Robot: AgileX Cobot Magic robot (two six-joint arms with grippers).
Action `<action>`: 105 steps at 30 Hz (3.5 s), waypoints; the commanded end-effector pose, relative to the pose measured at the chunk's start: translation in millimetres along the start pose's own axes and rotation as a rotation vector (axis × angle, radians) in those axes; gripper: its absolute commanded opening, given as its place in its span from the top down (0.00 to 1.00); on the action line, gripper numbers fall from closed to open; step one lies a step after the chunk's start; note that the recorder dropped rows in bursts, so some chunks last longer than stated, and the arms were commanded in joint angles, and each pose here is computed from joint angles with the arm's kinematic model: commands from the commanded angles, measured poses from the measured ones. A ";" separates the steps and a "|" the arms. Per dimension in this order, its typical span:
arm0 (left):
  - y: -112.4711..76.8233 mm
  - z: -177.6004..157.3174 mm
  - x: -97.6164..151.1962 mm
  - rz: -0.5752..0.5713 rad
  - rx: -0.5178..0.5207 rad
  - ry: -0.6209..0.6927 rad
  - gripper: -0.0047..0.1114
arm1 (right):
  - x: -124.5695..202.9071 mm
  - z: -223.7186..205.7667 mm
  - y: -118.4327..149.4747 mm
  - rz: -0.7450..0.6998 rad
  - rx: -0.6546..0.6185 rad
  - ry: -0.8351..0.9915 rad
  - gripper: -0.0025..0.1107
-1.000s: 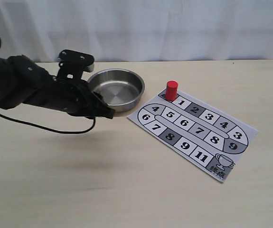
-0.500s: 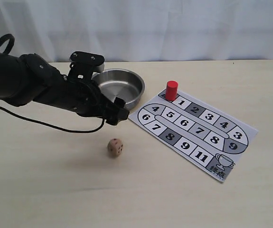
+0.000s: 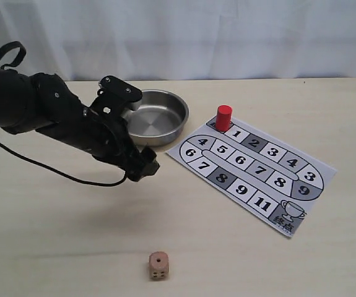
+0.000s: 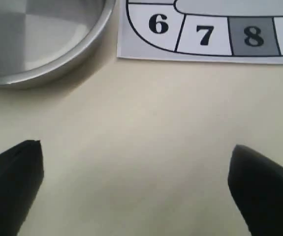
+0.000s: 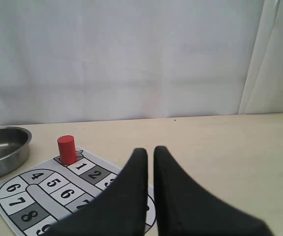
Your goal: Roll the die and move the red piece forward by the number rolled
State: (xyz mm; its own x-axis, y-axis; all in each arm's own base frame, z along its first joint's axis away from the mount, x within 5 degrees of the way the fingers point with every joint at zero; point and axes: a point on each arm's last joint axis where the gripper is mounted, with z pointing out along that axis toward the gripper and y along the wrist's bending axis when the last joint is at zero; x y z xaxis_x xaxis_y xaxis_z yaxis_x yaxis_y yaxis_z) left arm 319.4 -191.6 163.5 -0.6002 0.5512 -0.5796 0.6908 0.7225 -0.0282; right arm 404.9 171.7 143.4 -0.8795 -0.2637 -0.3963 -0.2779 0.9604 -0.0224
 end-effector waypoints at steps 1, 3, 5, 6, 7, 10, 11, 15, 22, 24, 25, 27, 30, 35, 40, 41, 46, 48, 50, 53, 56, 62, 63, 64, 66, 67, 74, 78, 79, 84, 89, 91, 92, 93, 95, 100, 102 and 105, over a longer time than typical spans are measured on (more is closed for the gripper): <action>-3.0 -14.3 -0.7 0.039 0.017 0.051 0.20 | 0.6 3.4 -2.1 0.006 0.000 -0.001 0.94; -5.9 -34.2 -2.6 0.095 0.021 0.077 0.35 | 0.6 3.4 -2.1 0.006 0.000 -0.001 0.94; -8.5 -51.8 -4.8 0.123 0.023 0.083 0.47 | 0.6 3.4 -2.1 0.006 0.000 -0.001 0.94; -10.0 -60.5 -4.9 0.129 0.026 0.093 0.54 | 0.6 3.4 -2.1 0.006 0.000 -0.001 0.94; -11.6 -68.6 -4.9 0.141 0.031 0.101 0.59 | 0.6 3.4 -2.1 0.006 0.000 -0.001 0.94; -17.0 -87.5 -0.5 0.171 0.063 0.159 0.74 | 0.6 3.4 -2.1 0.006 0.000 -0.001 0.94; -18.6 -93.5 1.6 0.177 0.073 0.183 0.80 | 0.6 3.4 -2.1 0.006 0.000 -0.001 0.94; -24.8 -108.4 10.6 0.172 0.126 0.281 0.96 | 0.6 3.4 -2.1 0.006 0.000 -0.001 0.94; -42.2 -110.9 18.2 0.178 0.089 0.411 0.96 | 0.6 3.4 -2.1 0.006 0.000 -0.001 0.94; -50.3 -109.7 17.7 0.223 0.045 0.427 0.96 | 0.6 3.4 -2.1 0.006 0.000 -0.001 0.94; -55.5 -109.2 17.4 0.253 0.038 0.431 0.96 | 0.6 3.4 -2.1 0.006 0.000 -0.001 0.94; -63.9 -108.5 16.8 0.278 0.051 0.428 0.96 | 0.6 3.4 -2.1 0.006 0.000 -0.001 0.94; -78.9 -107.6 15.4 0.276 0.101 0.409 0.96 | 0.6 3.4 -2.1 0.006 0.000 -0.001 0.94; -100.1 -99.7 10.7 0.326 0.128 0.347 0.96 | 0.6 3.4 -2.1 0.006 0.000 -0.001 0.94; -114.8 -78.6 17.6 0.378 0.161 0.412 0.96 | 0.6 3.4 -2.1 0.006 0.000 -0.001 0.94; -114.8 -74.9 18.8 0.377 0.162 0.424 0.96 | 0.6 3.4 -2.1 0.006 0.000 -0.001 0.94; -114.8 -52.2 26.6 0.370 0.170 0.490 0.96 | 0.6 3.4 -2.1 0.006 0.000 -0.001 0.94; -114.7 -44.1 29.9 0.372 0.174 0.515 0.96 | 0.6 3.4 -2.1 0.006 0.000 -0.001 0.94; -114.6 -34.7 34.3 0.370 0.178 0.547 0.96 | 0.6 3.4 -2.1 0.006 0.000 -0.001 0.94; -116.3 -19.2 40.0 0.342 0.195 0.573 0.96 | 0.6 3.4 -2.1 0.006 0.000 -0.001 0.94; -117.2 -4.2 44.3 0.335 0.203 0.574 0.96 | 0.6 3.4 -2.1 0.006 0.000 -0.001 0.94; -118.4 5.9 52.0 0.350 0.233 0.619 0.96 | 0.6 3.4 -2.1 0.006 0.000 -0.001 0.94; -118.4 5.7 52.4 0.353 0.235 0.623 0.96 | 0.6 3.4 -2.1 0.006 0.000 -0.001 0.94; -118.4 5.7 52.4 0.353 0.235 0.623 0.96 | 0.6 3.4 -2.1 0.006 0.000 -0.001 0.94; -118.4 5.7 52.4 0.357 0.236 0.622 0.96 | 0.6 3.4 -2.1 0.006 0.000 -0.001 0.94; -118.4 5.7 52.4 0.365 0.239 0.621 0.96 | 0.6 3.4 -2.1 0.006 0.000 -0.001 0.94; -118.5 5.7 52.3 0.366 0.241 0.621 0.96 | 0.6 3.4 -2.1 0.006 0.000 -0.001 0.94; -118.5 5.4 52.7 0.366 0.242 0.626 0.96 | 0.6 3.4 -2.1 0.006 0.000 -0.001 0.94; -118.6 5.3 52.9 0.366 0.243 0.628 0.96 | 0.6 3.4 -2.1 0.006 0.000 -0.001 0.94; -118.8 2.7 55.4 0.367 0.255 0.668 0.96 | 0.6 3.4 -2.1 0.006 0.000 -0.001 0.94; -118.3 -16.8 33.6 0.402 0.242 0.644 0.96 | 0.6 3.4 -2.1 0.006 0.000 -0.001 0.94; -119.8 -30.5 6.0 0.391 0.217 0.534 0.96 | 0.6 3.4 -2.1 0.006 0.000 -0.001 0.94; -119.0 -34.8 -4.4 0.374 0.198 0.500 0.96 | 0.6 3.4 -2.1 0.006 0.000 -0.001 0.94; -117.4 -39.1 -19.3 0.356 0.162 0.437 0.96 | 0.6 3.4 -2.1 0.006 0.000 -0.001 0.94; -111.5 -41.9 -35.3 0.323 0.098 0.361 0.96 | 0.6 3.4 -2.1 0.006 0.000 -0.001 0.94; -84.5 -41.9 -60.4 0.227 0.004 0.169 0.91 | 0.6 3.4 -2.1 0.006 0.000 -0.001 0.94; -71.1 -40.8 -66.3 0.189 -0.020 0.104 0.85 | 0.6 3.4 -2.1 0.006 0.000 -0.001 0.94; -50.1 -38.5 -72.4 0.123 -0.056 0.026 0.71 | 0.6 3.4 -2.1 0.006 0.000 -0.001 0.94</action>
State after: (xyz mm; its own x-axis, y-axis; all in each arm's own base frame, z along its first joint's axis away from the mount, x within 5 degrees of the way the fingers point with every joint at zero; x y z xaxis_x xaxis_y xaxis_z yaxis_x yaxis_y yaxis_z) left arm 296.6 -257.8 233.7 -0.5129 0.7145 -0.4758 0.7818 0.6177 0.0850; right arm 404.9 171.7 143.4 -0.8795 -0.2637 -0.3963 -0.2779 0.9604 -0.0224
